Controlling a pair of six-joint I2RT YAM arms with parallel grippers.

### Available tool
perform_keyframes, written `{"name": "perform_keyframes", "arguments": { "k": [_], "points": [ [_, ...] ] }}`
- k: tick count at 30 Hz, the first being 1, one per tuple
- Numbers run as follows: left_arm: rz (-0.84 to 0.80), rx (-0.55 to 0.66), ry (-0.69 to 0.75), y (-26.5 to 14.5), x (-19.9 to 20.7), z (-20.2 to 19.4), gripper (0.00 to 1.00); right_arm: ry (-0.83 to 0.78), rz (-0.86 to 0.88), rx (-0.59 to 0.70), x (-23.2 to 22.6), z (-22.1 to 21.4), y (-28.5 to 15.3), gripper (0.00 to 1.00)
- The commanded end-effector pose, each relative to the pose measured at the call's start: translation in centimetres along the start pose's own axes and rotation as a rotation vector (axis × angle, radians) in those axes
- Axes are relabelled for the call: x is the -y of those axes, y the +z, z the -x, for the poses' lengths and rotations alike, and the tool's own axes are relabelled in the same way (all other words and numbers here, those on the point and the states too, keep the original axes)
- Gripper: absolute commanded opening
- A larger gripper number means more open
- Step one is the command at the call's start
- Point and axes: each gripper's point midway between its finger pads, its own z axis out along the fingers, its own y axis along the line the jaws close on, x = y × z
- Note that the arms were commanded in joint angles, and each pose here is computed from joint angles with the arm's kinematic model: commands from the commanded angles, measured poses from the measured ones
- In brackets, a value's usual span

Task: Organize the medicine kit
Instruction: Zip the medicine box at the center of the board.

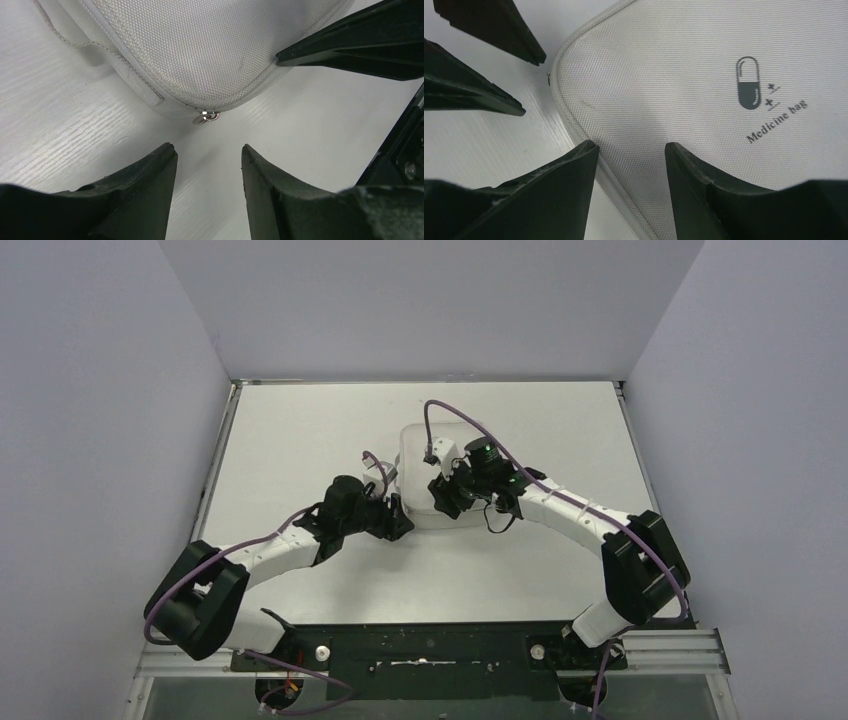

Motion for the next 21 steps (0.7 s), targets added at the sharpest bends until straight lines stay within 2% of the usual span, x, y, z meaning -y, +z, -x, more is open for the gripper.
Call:
{"name": "perform_keyframes", "arguments": {
  "k": [1,5,11,16,21],
  "points": [
    [-0.112,0.157,0.123,0.5,1.3,2.4,0.49,-0.194,0.125,-0.010,-0.9,0.6,0.8,0.53],
    [-0.043,0.183,0.150,1.2,-0.2,2.7,0.58,-0.230,0.166,-0.005,-1.7,0.6,1.2,0.56],
    [-0.064,0.188,0.196,3.1,-0.5,2.9,0.57,-0.255,0.172,-0.012,-1.9,0.4,0.8,0.57],
    [-0.064,0.212,0.239,3.6,-0.8,3.2,0.50,-0.287,0.188,-0.018,-2.7,0.4,0.5,0.58],
    [-0.064,0.284,0.289,2.9,-0.5,4.6,0.35,-0.317,0.179,-0.008,-3.5,0.5,0.5,0.63]
  ]
}}
